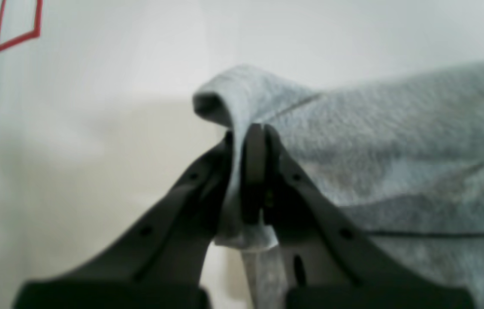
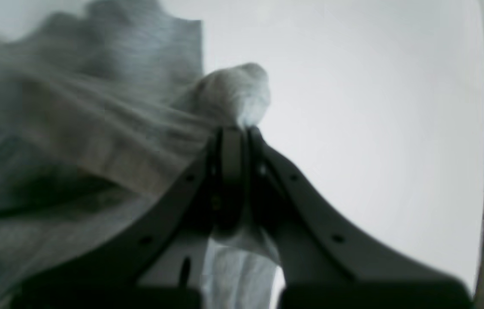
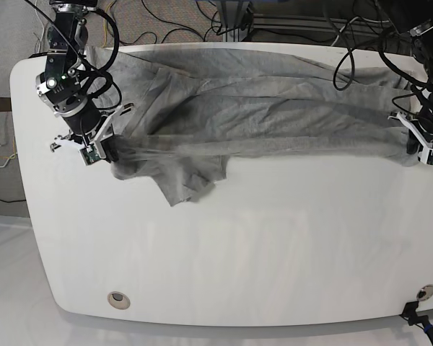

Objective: Fold the T-shirt properly
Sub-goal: 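Lift the hem and fold it toward the robot base with both grippers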

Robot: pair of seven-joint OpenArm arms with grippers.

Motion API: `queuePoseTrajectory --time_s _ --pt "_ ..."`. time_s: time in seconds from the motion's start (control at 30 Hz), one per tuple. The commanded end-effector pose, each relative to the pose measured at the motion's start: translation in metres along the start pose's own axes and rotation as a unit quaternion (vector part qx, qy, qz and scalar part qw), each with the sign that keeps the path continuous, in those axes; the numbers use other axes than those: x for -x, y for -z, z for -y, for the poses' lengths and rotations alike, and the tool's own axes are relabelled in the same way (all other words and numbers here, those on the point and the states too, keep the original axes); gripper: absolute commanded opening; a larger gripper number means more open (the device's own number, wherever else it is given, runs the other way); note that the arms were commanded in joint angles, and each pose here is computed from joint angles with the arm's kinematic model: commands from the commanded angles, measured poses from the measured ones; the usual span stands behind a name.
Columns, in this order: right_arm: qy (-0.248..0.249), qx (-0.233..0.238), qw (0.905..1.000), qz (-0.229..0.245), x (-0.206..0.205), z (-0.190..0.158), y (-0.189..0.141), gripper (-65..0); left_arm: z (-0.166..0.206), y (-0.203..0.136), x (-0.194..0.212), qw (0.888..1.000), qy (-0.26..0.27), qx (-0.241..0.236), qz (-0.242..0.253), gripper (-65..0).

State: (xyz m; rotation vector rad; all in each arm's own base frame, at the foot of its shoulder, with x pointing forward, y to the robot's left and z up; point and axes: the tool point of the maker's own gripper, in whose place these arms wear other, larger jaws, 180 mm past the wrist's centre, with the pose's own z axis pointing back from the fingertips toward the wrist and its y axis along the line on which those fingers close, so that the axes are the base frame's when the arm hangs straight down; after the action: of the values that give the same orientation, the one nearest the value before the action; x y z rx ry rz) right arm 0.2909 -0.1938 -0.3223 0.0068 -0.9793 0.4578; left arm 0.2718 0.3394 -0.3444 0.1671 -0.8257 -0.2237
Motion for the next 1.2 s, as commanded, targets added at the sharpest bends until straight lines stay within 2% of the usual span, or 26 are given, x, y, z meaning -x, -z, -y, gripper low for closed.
queuePoseTrajectory --time_s 0.0,0.2,0.3,0.53,0.67,0.73,0.83,1.17 --pt "-0.007 -0.004 0.9999 0.011 -0.004 -0.005 -0.008 -65.0 -0.008 -0.012 -0.019 0.999 0.023 -0.015 0.025 -65.0" --pt "0.001 -0.025 0.9992 -0.029 0.031 -0.027 -0.023 -65.0 0.011 -0.033 -0.015 0.998 0.051 -0.012 0.025 -65.0" --pt "0.001 -0.035 0.9984 -0.044 0.042 -0.037 -0.034 -65.0 0.019 -0.041 -0.001 0.998 0.06 -0.006 0.008 -65.0" --pt "0.01 -0.053 0.9949 -0.085 0.073 -0.055 -0.051 -65.0 0.016 -0.054 0.017 0.998 0.066 -0.012 -0.014 -65.0" --pt "0.001 -0.05 0.9941 -0.097 0.082 -0.044 -0.061 -65.0 -0.002 -0.062 0.019 0.997 0.059 -0.037 -0.016 -65.0" --pt "-0.006 -0.051 0.9947 -0.089 0.078 -0.035 -0.064 -65.0 -0.01 -0.065 0.019 0.997 0.059 -0.047 -0.017 -65.0" --pt "0.017 -0.044 0.9967 -0.065 0.069 -0.022 -0.069 -65.0 -0.016 -0.067 0.018 0.996 0.066 -0.052 -0.018 -65.0" --pt "0.027 -0.064 0.9924 -0.101 0.094 -0.035 -0.085 -65.0 -0.018 -0.067 0.025 0.996 0.071 -0.049 -0.031 -65.0"
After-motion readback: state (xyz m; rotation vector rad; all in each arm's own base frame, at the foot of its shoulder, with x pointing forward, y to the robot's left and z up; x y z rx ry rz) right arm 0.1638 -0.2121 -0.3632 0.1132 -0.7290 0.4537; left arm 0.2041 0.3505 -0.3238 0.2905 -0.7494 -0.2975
